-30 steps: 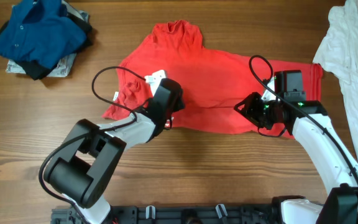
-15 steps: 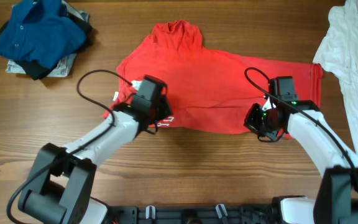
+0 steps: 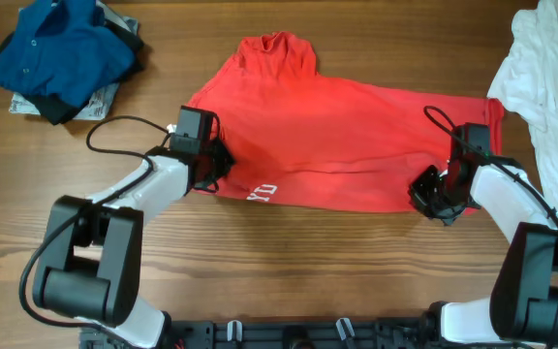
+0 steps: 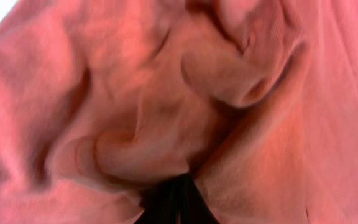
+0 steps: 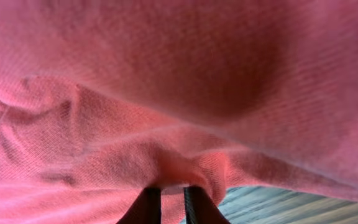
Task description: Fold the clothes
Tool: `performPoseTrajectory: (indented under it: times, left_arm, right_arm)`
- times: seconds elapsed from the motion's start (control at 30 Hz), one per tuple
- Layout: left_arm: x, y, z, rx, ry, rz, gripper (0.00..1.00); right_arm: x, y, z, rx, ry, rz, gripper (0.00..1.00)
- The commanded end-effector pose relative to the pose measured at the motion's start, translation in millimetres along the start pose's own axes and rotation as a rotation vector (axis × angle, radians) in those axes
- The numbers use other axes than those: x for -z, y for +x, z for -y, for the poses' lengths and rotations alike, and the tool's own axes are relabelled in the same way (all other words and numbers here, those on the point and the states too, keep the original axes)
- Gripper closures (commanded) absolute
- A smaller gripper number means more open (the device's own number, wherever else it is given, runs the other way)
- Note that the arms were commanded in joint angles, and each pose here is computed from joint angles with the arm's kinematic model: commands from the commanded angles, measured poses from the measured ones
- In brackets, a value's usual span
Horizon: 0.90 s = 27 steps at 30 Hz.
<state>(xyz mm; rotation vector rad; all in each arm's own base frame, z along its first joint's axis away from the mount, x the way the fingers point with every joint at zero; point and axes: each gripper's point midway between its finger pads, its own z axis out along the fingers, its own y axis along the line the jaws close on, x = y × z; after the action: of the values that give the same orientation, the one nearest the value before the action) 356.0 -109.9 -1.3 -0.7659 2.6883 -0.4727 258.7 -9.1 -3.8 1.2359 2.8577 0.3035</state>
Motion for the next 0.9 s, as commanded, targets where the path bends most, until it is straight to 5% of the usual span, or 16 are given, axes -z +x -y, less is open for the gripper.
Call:
performPoseTrajectory:
  times: [0.0,0.27,0.7,0.87]
  left_arm:
    - [-18,-2,-44,0.094,-0.137,0.004,0.96]
    - [-8,-22,-85,0.318,-0.205,0.025,0.96]
    - [46,-52,-128,0.44,-0.302,0.143,0.96]
    - [64,-56,-144,0.472,-0.351,0.182,0.96]
  right_arm:
    - [-3,-11,25,-0.019,0.102,0.047,0.84]
    - [13,-49,67,-0.115,0.131,0.112,0.83]
    - [50,-79,48,-0.078,0.106,0.16,0.73]
    - [46,-74,26,0.066,-0.012,0.121,0.49]
